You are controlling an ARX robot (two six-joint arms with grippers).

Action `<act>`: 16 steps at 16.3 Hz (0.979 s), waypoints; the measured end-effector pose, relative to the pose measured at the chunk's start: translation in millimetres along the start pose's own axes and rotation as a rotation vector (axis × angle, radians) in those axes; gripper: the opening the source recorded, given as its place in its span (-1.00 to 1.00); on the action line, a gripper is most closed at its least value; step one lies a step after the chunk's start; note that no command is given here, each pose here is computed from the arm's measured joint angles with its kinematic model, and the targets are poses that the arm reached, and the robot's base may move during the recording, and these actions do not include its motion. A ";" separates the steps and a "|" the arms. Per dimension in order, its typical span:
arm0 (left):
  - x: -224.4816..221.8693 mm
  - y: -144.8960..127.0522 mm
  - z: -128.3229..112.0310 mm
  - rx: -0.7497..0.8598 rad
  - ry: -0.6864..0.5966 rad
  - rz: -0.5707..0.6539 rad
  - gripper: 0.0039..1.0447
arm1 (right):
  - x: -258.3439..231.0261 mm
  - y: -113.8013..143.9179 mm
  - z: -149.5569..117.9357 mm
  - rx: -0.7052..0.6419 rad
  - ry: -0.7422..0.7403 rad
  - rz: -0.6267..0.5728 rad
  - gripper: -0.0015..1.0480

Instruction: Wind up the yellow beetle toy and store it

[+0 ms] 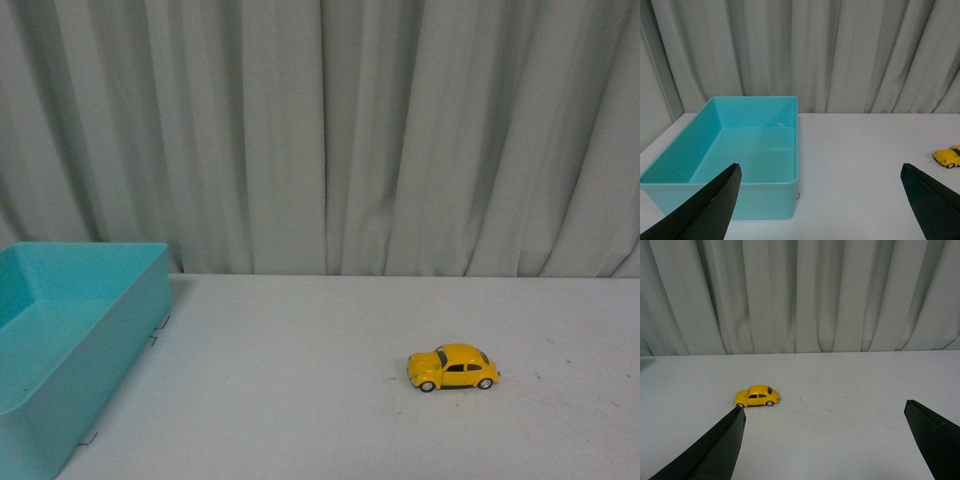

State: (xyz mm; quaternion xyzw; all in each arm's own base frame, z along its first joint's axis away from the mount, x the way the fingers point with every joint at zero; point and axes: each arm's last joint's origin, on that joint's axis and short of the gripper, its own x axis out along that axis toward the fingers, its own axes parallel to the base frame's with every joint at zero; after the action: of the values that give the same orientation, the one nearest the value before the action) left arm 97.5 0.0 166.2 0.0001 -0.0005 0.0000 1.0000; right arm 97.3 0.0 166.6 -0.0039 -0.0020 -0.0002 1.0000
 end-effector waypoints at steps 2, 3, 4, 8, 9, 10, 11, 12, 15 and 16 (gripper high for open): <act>0.0 0.0 0.0 0.000 0.000 0.000 0.88 | 0.0 0.0 0.0 0.000 0.000 0.000 0.87; 0.0 0.0 0.0 0.000 0.000 0.000 0.88 | 0.0 0.0 0.0 0.000 0.000 0.000 0.87; 0.0 0.0 0.0 0.000 0.000 0.000 0.88 | 0.0 0.0 0.0 0.000 0.000 0.000 0.87; 0.0 0.0 0.0 0.000 0.000 0.000 0.88 | 0.0 0.0 0.0 0.000 0.000 0.000 0.87; 0.0 0.0 0.0 0.000 0.000 0.000 0.88 | 0.0 0.0 0.0 0.000 0.000 0.000 0.87; 0.0 0.0 0.0 0.000 0.000 0.000 0.88 | 0.0 0.0 0.0 0.000 0.000 0.000 0.87; 0.0 0.0 0.1 0.000 -0.001 0.000 0.88 | 0.0 0.0 0.0 0.000 0.000 0.000 0.87; 0.0 0.0 0.0 0.000 0.000 0.000 0.88 | 0.0 0.0 0.0 0.000 0.000 0.000 0.87; 0.0 0.0 0.0 0.000 0.000 0.000 0.88 | 0.0 0.0 0.0 0.000 0.000 0.000 0.87; 0.0 0.0 0.0 0.000 0.000 0.000 0.88 | 0.0 0.0 0.0 0.000 0.000 0.000 0.87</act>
State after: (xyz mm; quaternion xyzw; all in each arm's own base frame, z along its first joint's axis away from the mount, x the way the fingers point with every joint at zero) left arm 97.5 0.0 166.2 0.0001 -0.0005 0.0002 1.0000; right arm 97.3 0.0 166.6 -0.0039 -0.0018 -0.0002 1.0000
